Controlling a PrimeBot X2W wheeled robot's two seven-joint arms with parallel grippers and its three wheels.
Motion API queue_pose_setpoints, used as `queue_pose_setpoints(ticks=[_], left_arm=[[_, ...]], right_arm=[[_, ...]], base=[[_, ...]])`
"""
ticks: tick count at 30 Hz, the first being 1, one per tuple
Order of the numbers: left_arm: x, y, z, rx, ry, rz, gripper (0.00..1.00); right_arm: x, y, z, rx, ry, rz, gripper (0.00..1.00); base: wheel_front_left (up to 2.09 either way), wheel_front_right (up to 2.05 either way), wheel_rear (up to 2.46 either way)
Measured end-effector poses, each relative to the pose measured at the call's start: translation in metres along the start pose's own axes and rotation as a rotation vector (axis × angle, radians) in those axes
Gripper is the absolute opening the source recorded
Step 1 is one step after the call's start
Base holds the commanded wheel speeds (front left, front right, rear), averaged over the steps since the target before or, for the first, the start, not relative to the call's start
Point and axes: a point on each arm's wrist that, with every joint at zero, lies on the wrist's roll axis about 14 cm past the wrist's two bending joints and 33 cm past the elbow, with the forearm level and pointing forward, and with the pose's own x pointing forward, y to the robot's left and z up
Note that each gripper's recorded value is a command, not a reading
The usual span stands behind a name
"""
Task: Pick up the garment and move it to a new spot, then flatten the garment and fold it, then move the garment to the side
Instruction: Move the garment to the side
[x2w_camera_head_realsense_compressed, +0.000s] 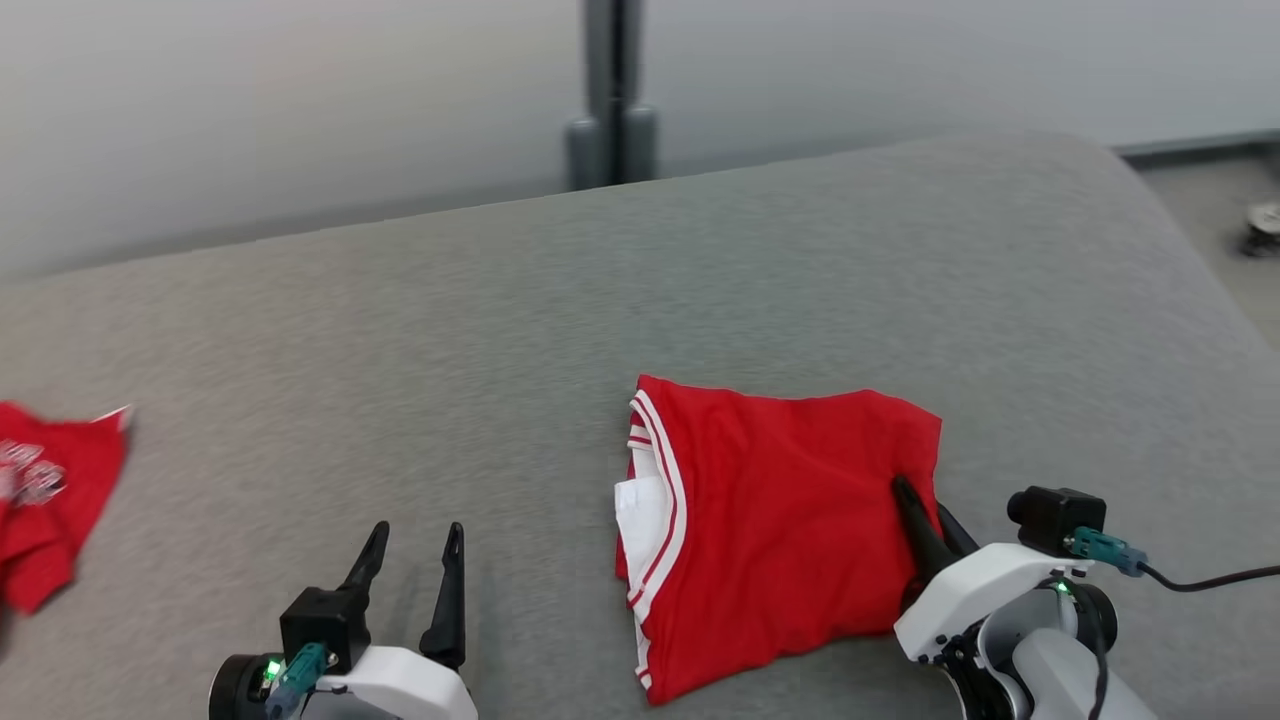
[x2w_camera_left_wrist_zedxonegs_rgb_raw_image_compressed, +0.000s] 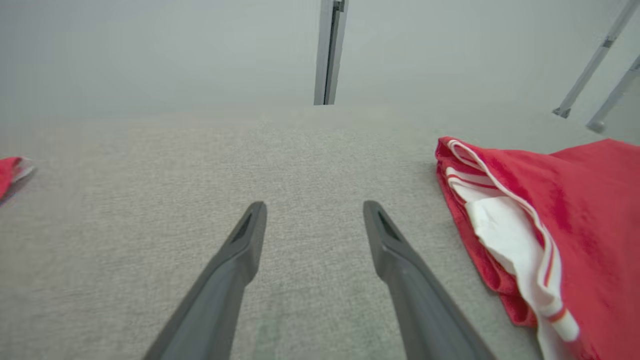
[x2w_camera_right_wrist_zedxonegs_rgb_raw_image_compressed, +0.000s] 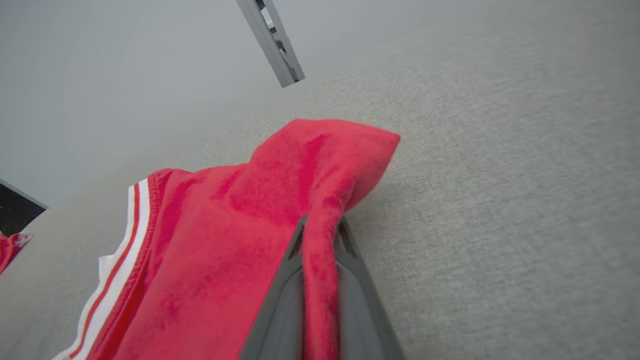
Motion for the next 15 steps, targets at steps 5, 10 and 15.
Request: queue_pose_setpoints(ticks=[5, 10, 15], left_arm=[[0.023, -0.050, -0.001, 0.023, 0.010, -0.158, 1.00], [0.035, -0.089, -0.006, 0.030, 0.026, -0.270, 1.00], [0.044, -0.105, -0.012, 0.030, 0.038, -0.318, 1.00]], right_arm=[[-0.026, -0.039, 0.011, 0.028, -0.050, -0.112, 0.00], [-0.051, -0.070, 0.017, 0.045, -0.085, -0.207, 0.00], [-0.056, -0.082, 0.021, 0.037, -0.094, -0.246, 0.00]], base=[[0.00, 0.00, 0.00], [0.00, 0.00, 0.00], [0.00, 0.00, 0.00]])
